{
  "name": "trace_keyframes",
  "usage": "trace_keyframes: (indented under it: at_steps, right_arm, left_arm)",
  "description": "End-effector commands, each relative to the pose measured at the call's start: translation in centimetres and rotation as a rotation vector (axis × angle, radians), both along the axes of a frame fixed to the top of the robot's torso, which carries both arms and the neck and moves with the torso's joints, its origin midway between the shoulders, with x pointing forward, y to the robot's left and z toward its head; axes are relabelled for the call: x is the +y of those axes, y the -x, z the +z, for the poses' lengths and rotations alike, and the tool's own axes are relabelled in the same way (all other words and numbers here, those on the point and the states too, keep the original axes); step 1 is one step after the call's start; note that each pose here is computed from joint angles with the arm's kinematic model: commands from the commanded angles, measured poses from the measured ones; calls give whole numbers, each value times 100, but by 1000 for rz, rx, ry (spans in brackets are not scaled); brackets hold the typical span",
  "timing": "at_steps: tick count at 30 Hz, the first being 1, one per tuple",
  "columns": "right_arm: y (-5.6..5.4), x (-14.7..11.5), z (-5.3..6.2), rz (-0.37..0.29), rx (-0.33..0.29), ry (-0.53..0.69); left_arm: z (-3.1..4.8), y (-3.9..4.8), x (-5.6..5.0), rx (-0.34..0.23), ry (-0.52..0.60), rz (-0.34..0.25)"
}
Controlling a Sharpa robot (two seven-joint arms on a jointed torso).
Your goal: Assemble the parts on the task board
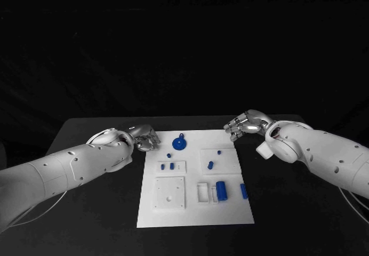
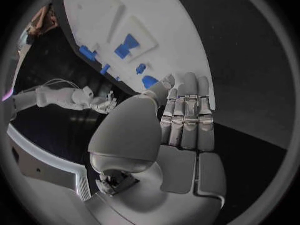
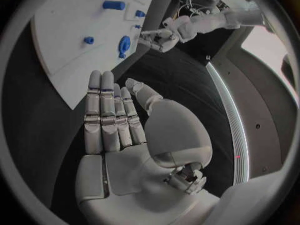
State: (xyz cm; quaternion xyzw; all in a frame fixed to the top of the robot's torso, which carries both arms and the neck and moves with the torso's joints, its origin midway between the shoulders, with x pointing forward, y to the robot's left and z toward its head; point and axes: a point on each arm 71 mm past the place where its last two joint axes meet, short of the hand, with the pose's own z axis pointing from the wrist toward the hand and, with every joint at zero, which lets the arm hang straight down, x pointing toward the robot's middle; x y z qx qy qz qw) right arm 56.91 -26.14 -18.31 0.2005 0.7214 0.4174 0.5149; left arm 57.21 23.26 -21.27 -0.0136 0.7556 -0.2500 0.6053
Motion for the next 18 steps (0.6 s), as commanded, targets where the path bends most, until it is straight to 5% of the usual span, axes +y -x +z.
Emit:
trace_keyframes:
  at_steps: [1, 10, 18]
  right_arm:
    - [27, 18, 2, 57, -108, 230]
    - [97, 148, -20, 102, -223, 433]
    - [163, 319, -8, 39, -311, 572]
  left_arm:
    - [138, -16, 43, -15, 268, 101]
    - [426, 130, -66, 0, 634, 29]
    - [619, 247, -99, -31, 815, 27]
